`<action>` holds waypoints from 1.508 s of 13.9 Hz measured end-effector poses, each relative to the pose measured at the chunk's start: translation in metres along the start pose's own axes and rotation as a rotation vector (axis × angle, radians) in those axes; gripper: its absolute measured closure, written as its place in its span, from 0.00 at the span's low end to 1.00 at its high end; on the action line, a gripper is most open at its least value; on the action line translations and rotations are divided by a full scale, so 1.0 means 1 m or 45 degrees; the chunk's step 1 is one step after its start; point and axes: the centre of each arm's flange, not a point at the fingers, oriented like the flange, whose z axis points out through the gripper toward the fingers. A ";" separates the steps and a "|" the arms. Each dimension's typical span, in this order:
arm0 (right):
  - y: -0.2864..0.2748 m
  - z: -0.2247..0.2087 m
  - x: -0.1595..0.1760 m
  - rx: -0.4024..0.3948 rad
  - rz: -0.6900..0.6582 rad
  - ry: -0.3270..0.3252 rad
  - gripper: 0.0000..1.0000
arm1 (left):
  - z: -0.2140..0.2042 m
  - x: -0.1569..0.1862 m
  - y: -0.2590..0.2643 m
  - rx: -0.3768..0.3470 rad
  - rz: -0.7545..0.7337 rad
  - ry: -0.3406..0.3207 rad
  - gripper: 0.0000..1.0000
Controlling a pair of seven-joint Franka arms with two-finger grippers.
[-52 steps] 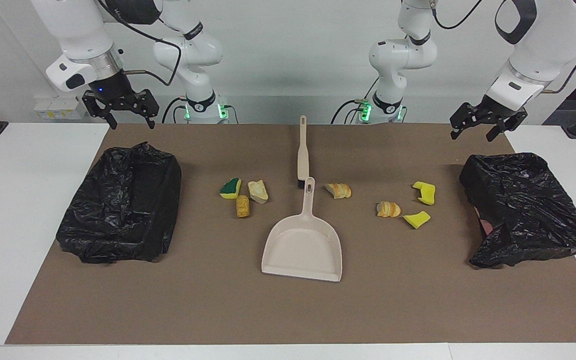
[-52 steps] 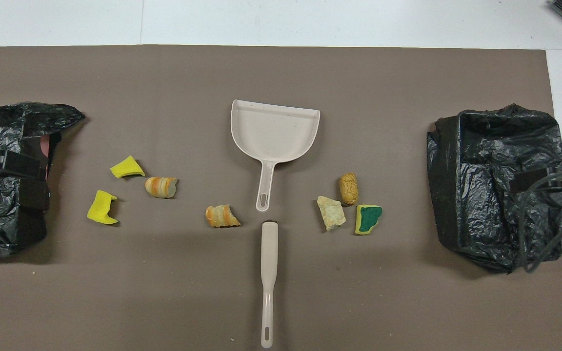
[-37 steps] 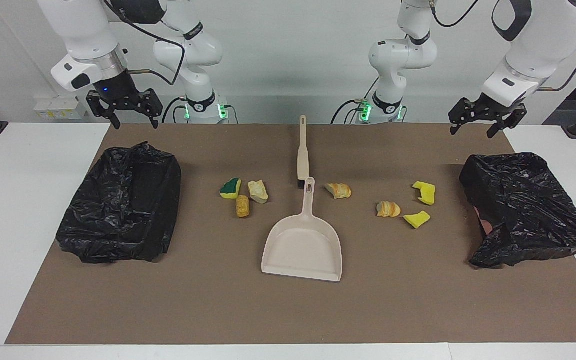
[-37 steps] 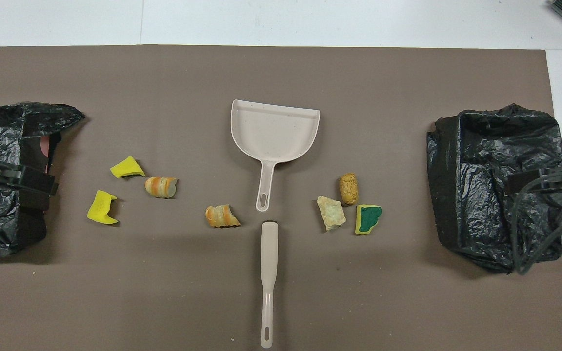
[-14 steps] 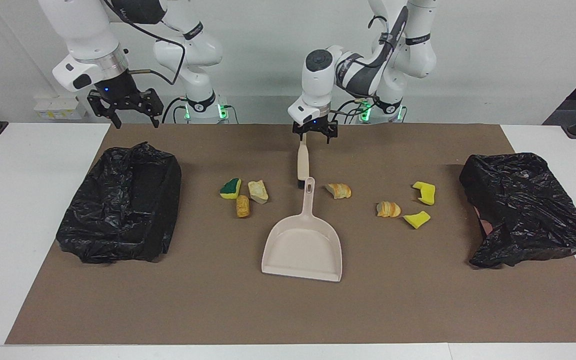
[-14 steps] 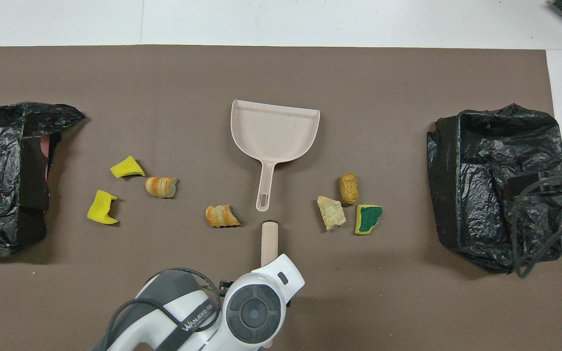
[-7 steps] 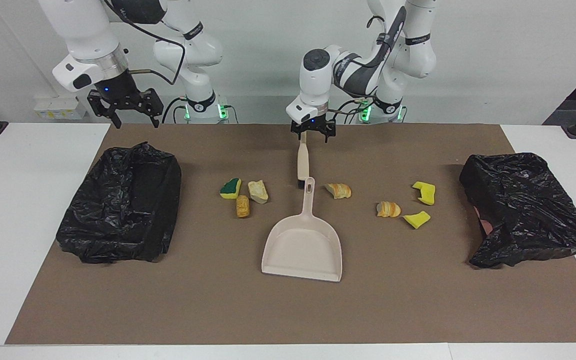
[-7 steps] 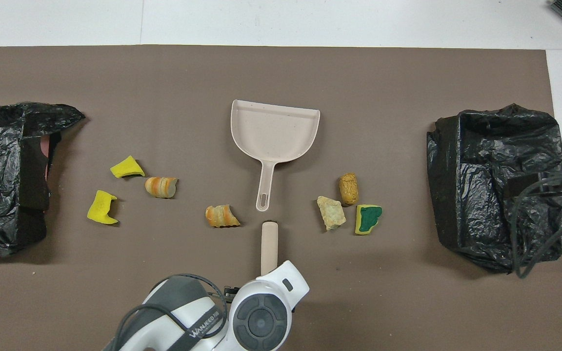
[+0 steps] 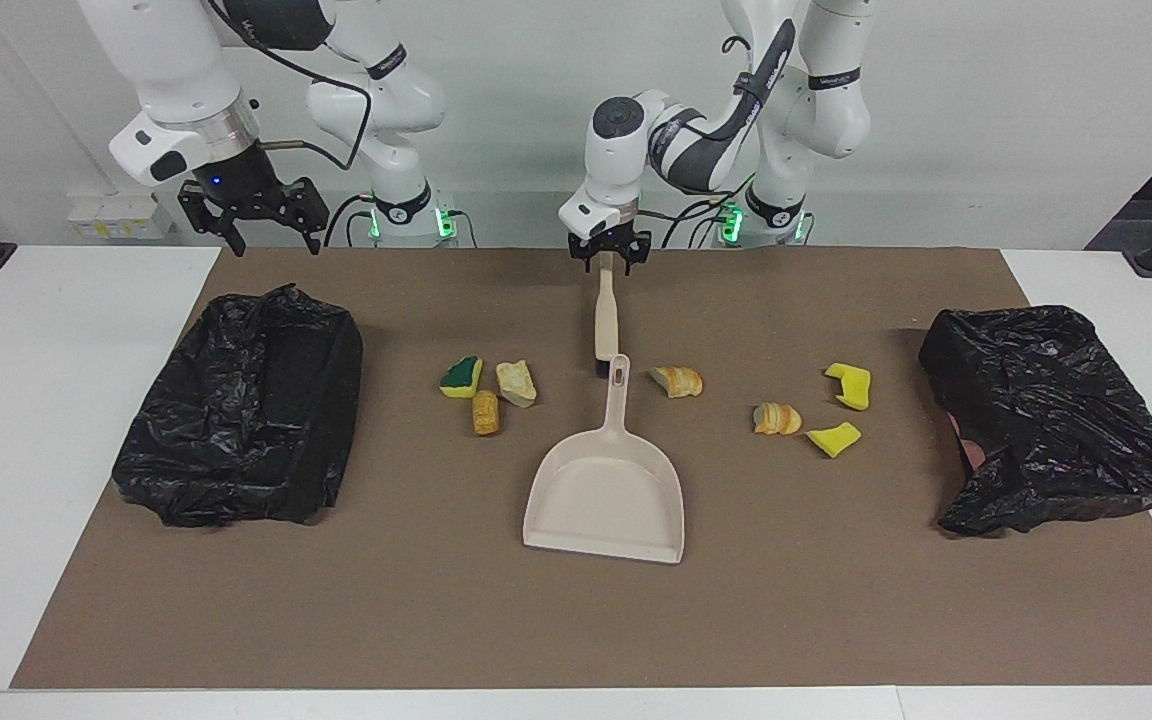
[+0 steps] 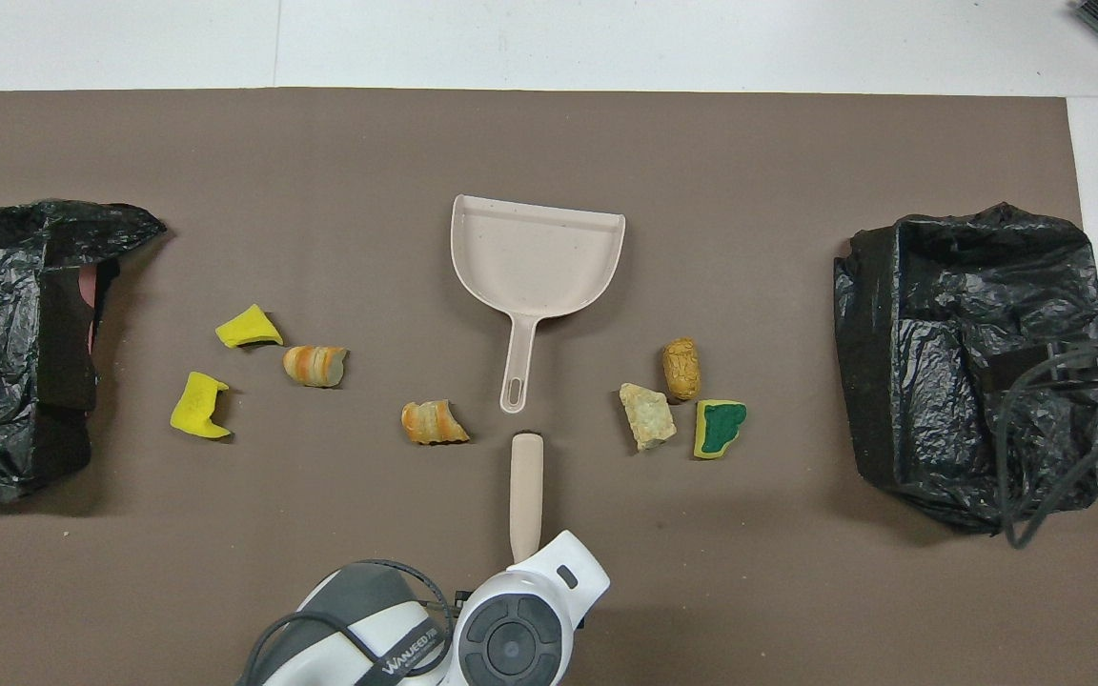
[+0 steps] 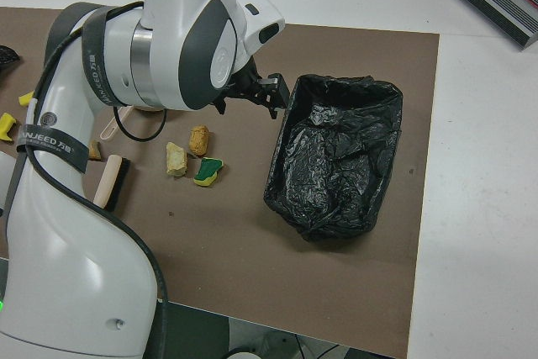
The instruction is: Sweep and dump trash in bin
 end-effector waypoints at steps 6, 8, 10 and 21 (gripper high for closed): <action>0.000 0.000 0.000 0.000 0.000 0.000 0.00 | 0.004 0.006 -0.007 -0.002 -0.032 -0.017 0.74; 0.000 0.000 0.000 0.000 0.000 0.000 0.00 | -0.003 0.018 -0.019 0.002 -0.079 -0.034 0.74; 0.000 0.000 0.000 0.000 0.000 0.000 0.00 | -0.021 0.034 -0.035 0.028 -0.138 -0.090 0.74; -0.079 0.013 0.002 -0.027 -0.059 -0.001 0.00 | -0.112 0.115 -0.186 0.055 -0.512 -0.080 0.74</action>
